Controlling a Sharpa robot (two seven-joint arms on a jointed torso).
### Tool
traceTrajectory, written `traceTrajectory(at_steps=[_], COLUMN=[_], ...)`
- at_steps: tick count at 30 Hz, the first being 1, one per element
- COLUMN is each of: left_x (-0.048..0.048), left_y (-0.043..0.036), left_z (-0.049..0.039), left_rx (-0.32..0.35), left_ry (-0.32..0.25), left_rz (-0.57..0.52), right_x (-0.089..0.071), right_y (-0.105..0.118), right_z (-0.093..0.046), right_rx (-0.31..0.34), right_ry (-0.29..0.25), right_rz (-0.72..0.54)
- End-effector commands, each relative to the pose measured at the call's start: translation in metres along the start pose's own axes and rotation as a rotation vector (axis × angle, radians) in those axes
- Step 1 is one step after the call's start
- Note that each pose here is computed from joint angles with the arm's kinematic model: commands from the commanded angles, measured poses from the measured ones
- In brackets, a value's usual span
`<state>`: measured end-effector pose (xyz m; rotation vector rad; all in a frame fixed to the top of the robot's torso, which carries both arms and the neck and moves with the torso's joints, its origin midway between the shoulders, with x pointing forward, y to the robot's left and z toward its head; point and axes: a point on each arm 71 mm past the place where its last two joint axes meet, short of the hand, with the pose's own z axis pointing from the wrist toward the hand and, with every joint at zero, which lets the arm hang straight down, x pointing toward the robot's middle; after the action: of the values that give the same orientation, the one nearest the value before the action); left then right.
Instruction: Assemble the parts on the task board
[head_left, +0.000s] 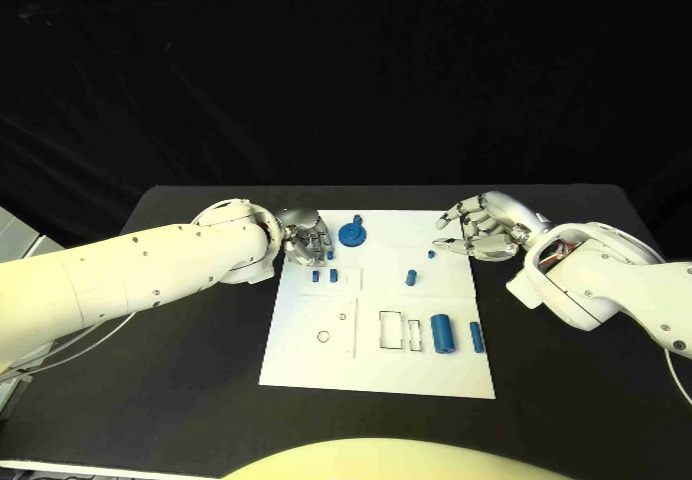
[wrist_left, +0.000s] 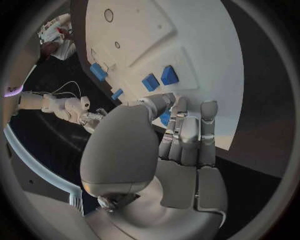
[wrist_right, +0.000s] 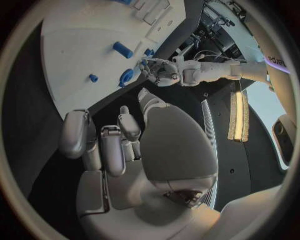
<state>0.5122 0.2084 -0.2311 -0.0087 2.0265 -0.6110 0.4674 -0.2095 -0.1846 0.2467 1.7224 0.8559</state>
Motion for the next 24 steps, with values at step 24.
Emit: traceTrajectory(at_steps=[24], left_x=[-0.0559], left_y=[0.0472], left_z=[-0.0359], left_rx=[0.107], left_ry=[-0.305], left_rz=[-0.593], right_x=[-0.003], right_y=[-0.008], right_z=[0.012], right_rx=[-0.063], right_ry=[0.020], right_rz=[-0.352])
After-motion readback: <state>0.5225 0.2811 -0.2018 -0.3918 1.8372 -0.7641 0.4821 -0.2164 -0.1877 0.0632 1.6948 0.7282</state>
